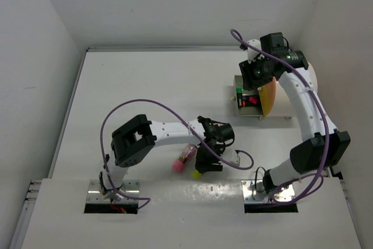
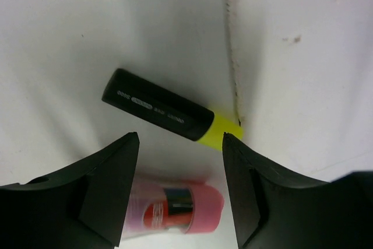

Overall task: Sort the stationery into containers
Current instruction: Pick up the pen from the corner of the board.

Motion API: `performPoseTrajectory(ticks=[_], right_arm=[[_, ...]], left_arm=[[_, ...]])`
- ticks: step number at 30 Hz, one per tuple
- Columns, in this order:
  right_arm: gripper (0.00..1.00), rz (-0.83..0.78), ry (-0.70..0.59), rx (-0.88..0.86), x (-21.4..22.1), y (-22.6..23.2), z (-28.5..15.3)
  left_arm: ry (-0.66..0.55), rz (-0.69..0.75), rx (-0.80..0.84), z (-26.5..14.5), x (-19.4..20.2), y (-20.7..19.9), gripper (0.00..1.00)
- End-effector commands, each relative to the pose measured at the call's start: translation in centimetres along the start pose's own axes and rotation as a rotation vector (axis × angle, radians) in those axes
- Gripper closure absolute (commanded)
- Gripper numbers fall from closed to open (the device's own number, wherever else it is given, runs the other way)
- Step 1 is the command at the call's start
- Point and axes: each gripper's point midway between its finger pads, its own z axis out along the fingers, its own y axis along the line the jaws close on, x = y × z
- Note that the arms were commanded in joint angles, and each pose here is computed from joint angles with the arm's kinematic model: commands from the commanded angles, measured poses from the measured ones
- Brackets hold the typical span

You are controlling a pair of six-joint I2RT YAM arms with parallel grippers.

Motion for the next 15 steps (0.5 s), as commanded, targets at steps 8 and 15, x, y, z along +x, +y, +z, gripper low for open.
performPoseTrajectory(ticks=[8,15], right_arm=[[0.53,-0.017,-0.068,0.018,-1.4,-0.1,-2.0],[0.53,-0.012,-0.064,0.011,-0.8,0.1,-2.3]], left_arm=[[-0.008,-0.193,-0.056,1.4,-1.0,1.6,0.22],[0.009,-0.26,-0.138,3.6,-0.6,2.4,0.26]])
